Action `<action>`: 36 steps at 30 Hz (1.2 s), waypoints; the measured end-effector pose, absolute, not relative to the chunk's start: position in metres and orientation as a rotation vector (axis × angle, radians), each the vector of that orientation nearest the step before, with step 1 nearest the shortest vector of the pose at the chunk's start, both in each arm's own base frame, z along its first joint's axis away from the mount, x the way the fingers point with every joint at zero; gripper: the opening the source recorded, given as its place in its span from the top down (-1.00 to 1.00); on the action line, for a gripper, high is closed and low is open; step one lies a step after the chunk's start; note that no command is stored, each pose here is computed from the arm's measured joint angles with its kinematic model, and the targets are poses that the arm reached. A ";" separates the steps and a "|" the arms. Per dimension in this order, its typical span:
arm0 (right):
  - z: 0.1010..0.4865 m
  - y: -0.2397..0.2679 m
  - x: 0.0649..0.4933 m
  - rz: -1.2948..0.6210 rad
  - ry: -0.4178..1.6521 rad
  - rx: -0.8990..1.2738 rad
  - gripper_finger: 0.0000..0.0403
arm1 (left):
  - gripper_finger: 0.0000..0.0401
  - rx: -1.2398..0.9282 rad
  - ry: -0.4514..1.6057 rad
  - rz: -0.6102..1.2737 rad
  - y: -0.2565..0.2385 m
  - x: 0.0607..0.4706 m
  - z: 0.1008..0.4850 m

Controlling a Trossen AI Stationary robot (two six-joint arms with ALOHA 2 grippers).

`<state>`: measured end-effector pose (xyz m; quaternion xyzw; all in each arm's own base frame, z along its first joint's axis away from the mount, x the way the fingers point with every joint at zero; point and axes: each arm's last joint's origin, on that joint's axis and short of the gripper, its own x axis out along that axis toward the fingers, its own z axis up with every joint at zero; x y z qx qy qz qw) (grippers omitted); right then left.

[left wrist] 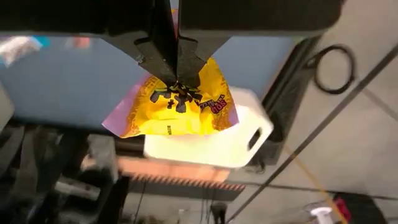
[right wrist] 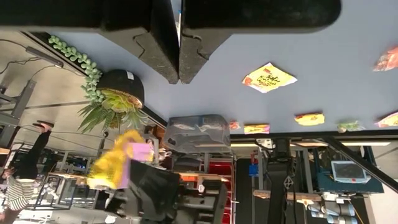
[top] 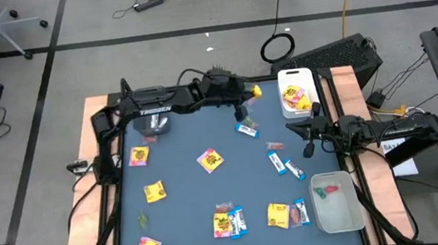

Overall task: Sort candy
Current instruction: Put the top yellow candy pack into the white bin

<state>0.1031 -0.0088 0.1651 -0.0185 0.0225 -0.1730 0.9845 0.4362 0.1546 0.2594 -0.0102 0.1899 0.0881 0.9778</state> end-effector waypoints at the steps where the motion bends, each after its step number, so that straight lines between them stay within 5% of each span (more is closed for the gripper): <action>1: 0.165 -0.009 0.103 -0.348 0.044 -0.037 1.00 | 1.00 -0.038 0.376 0.172 0.156 0.441 0.256; 13: 0.166 -0.009 0.103 -0.347 0.040 -0.036 1.00 | 1.00 -0.050 0.212 0.123 0.154 0.510 0.243; 36: 0.166 -0.009 0.103 -0.347 0.039 -0.036 1.00 | 1.00 -0.207 0.000 0.069 0.198 0.554 0.184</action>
